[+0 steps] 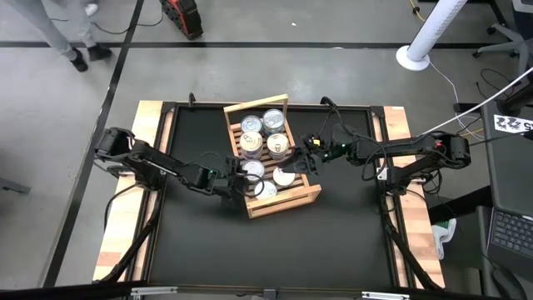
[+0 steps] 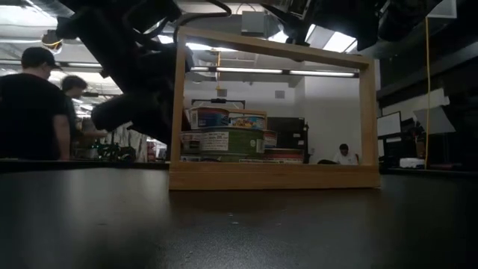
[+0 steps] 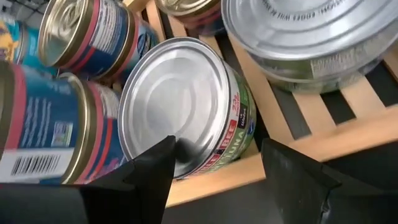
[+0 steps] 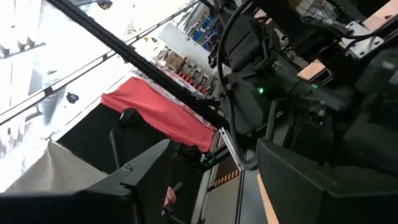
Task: Stack canned seafood by type on shelf
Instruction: Stack the green tuna can on top of the other green tuna can on the shelf, then return to Home Position
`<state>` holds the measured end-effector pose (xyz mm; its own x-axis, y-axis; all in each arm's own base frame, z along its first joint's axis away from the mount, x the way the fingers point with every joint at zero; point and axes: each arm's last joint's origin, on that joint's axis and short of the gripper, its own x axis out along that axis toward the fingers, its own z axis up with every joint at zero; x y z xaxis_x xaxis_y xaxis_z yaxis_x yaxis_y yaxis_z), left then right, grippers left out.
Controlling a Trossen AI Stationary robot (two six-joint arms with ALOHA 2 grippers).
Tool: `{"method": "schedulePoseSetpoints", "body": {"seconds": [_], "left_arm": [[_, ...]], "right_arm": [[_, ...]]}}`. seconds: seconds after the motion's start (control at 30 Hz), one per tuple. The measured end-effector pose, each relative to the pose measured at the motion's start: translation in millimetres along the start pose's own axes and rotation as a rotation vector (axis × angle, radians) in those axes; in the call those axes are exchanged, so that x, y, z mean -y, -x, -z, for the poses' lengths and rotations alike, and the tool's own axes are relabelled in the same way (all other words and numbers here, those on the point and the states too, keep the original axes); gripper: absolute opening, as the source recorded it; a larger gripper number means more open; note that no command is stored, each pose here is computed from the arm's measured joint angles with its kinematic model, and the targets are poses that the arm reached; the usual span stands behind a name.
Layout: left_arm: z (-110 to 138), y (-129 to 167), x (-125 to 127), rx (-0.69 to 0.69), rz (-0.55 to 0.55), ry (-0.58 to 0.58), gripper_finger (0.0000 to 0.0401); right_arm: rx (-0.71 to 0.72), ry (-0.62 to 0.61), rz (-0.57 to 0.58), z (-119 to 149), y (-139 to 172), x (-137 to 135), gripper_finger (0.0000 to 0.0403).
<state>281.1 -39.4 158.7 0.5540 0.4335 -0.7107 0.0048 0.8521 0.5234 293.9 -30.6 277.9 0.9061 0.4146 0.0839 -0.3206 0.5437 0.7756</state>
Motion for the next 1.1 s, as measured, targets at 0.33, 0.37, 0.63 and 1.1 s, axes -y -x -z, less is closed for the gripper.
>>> {"method": "schedulePoseSetpoints", "body": {"seconds": [0.33, 0.37, 0.63, 1.1], "left_arm": [[5, 45, -23, 0.036, 0.004, 0.221, 0.0233], [6, 54, -27, 0.049, 0.006, 0.252, 0.0233], [29, 124, -68, 0.212, 0.020, 0.460, 0.0233], [110, 157, -80, 0.712, 0.032, 0.772, 0.0233]], "right_arm": [[-0.037, 0.041, -0.033, -2, 4, -5, 0.0234], [-0.040, 0.053, -0.042, -3, 6, -9, 0.0234], [0.002, 0.180, 0.041, -13, 43, -44, 0.0234], [0.027, 0.403, 0.628, 18, 151, -89, 0.0234]]}}
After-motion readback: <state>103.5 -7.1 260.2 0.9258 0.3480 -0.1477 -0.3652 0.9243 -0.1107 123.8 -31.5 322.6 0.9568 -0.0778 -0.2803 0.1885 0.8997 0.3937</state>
